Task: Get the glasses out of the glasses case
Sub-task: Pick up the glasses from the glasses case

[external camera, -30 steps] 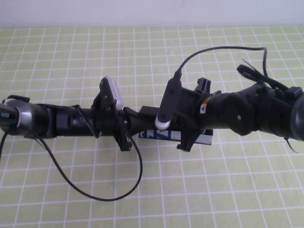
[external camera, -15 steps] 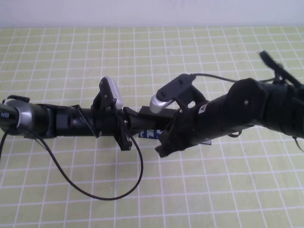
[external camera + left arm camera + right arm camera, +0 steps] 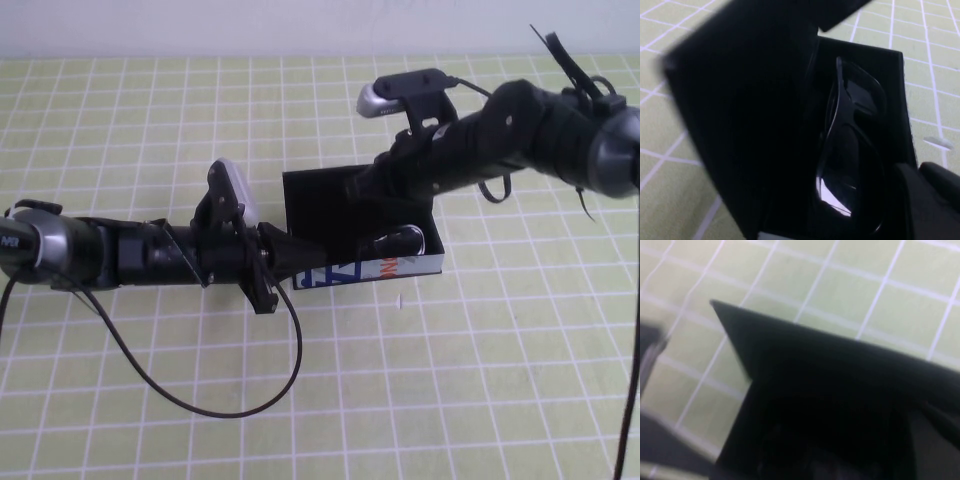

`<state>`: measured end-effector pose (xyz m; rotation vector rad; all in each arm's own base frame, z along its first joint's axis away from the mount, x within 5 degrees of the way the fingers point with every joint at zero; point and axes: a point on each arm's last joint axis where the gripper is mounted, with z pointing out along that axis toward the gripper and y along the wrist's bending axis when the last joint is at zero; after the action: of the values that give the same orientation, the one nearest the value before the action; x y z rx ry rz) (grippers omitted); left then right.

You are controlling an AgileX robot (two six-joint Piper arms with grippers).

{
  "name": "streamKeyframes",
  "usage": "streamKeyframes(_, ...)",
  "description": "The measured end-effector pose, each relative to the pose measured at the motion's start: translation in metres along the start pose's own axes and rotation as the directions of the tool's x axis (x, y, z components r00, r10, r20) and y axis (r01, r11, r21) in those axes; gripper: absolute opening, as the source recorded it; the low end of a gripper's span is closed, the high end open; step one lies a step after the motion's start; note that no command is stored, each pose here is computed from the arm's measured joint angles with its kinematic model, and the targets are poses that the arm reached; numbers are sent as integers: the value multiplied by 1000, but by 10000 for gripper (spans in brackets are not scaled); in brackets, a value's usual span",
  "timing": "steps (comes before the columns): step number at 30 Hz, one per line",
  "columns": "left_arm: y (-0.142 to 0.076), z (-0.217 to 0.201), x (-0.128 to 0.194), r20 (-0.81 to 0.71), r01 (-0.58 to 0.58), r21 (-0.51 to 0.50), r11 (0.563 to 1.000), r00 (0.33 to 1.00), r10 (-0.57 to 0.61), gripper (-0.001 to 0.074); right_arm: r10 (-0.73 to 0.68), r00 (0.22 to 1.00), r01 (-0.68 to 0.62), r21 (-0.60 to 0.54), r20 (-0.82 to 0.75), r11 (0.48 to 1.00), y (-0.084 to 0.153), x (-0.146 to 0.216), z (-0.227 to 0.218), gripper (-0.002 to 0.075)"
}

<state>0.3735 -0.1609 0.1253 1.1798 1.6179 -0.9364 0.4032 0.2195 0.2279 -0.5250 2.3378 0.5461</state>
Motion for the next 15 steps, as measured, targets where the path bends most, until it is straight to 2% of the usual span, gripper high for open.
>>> streamKeyframes(7,0,0,0,1,-1,0,1000,1000,1,-4,48,997,-49,-22,-66,999,-17,-15,26,-16)
streamKeyframes(15,0,0,0,1,-1,0,1000,1000,1,-4,80,984,-87,-34,-162,996,-28,-6,57,-16)
